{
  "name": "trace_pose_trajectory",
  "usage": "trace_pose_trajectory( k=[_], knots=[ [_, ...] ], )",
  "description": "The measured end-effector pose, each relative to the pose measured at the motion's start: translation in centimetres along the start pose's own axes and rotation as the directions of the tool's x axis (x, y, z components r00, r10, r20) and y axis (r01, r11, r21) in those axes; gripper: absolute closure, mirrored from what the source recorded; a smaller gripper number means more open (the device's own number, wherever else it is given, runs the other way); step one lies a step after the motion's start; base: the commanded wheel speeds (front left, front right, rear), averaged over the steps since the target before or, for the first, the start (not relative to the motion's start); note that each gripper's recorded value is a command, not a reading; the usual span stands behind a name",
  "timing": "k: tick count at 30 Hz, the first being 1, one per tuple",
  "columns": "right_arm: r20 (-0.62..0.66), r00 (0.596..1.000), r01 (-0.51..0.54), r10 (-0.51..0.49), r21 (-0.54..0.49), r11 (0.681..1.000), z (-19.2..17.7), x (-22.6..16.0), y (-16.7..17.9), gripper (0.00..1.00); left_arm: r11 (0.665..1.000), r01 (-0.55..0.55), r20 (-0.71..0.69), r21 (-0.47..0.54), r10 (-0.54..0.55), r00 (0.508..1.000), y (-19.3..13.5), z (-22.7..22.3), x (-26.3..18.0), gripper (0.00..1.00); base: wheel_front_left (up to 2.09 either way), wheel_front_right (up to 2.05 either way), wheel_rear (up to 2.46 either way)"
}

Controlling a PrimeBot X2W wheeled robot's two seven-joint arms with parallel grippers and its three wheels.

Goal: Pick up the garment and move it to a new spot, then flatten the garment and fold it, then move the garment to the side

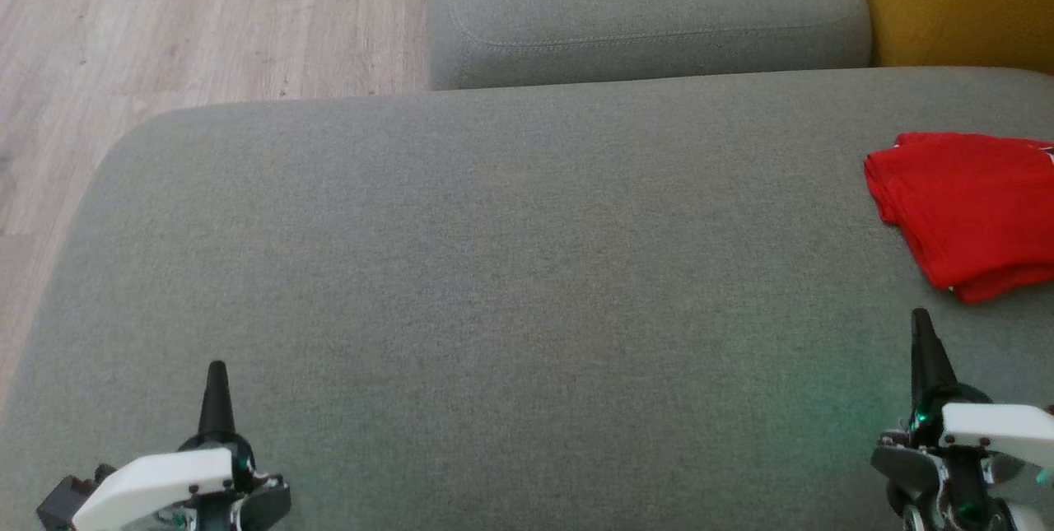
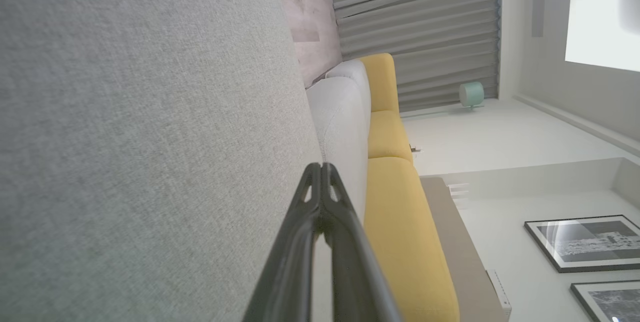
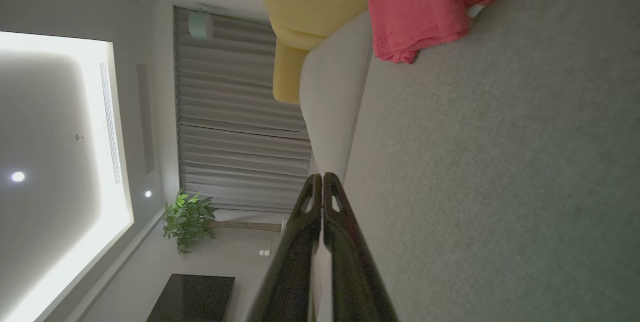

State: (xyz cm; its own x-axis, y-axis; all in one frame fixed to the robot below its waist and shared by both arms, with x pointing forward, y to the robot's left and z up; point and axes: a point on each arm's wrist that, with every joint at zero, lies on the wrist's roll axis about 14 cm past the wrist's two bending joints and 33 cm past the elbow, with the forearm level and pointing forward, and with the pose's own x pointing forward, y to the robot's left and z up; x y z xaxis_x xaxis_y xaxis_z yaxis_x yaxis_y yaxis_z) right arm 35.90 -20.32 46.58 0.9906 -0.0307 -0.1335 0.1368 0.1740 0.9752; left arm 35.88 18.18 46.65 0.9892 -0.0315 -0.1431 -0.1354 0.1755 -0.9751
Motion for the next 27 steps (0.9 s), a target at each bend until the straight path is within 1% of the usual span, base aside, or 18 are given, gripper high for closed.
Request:
trace_pose_trajectory(
  k=[6, 12, 13, 14, 17, 27],
  knots=[
    [0.001, 1.0, -0.02, 0.02, 0.075, 0.997, 0.2, 0.7, 0.7, 1.0, 0.997, 0.014, 0.008, -0.075, -0.014, 1.0, -0.3, 0.5, 0.5, 1.0, 0.0, 0.0, 0.0],
    [0.005, 1.0, -0.022, 0.021, 0.149, 0.989, 0.5, 0.8, 0.6, 1.0, 0.989, 0.032, 0.005, -0.145, -0.032, 0.999, -0.8, 0.6, 1.1, 1.0, 0.0, 0.0, 0.0],
    [0.005, 1.0, -0.022, 0.021, 0.149, 0.989, 0.5, 0.8, 0.6, 1.0, 0.989, 0.032, 0.005, -0.145, -0.032, 0.999, -0.8, 0.6, 1.1, 1.0, 0.0, 0.0, 0.0],
    [0.004, 1.0, -0.029, 0.029, 0.175, 0.984, 0.5, 1.0, 0.8, 1.0, 0.985, 0.044, 0.011, -0.167, -0.043, 0.999, -1.0, 0.7, 1.3, 1.0, 0.0, 0.0, 0.0],
    [0.007, 0.999, -0.045, 0.045, 0.183, 0.982, 0.6, 1.4, 1.4, 1.0, 0.983, 0.052, 0.009, -0.177, -0.052, 0.999, -1.3, 0.8, 1.4, 1.0, 0.0, 0.0, 0.0],
    [0.007, 0.999, -0.047, 0.046, 0.183, 0.982, 0.6, 1.4, 1.5, 1.0, 0.982, 0.053, 0.017, -0.179, -0.051, 0.999, -1.2, 1.0, 1.4, 1.0, 0.0, 0.0, 0.0]
  ],
)
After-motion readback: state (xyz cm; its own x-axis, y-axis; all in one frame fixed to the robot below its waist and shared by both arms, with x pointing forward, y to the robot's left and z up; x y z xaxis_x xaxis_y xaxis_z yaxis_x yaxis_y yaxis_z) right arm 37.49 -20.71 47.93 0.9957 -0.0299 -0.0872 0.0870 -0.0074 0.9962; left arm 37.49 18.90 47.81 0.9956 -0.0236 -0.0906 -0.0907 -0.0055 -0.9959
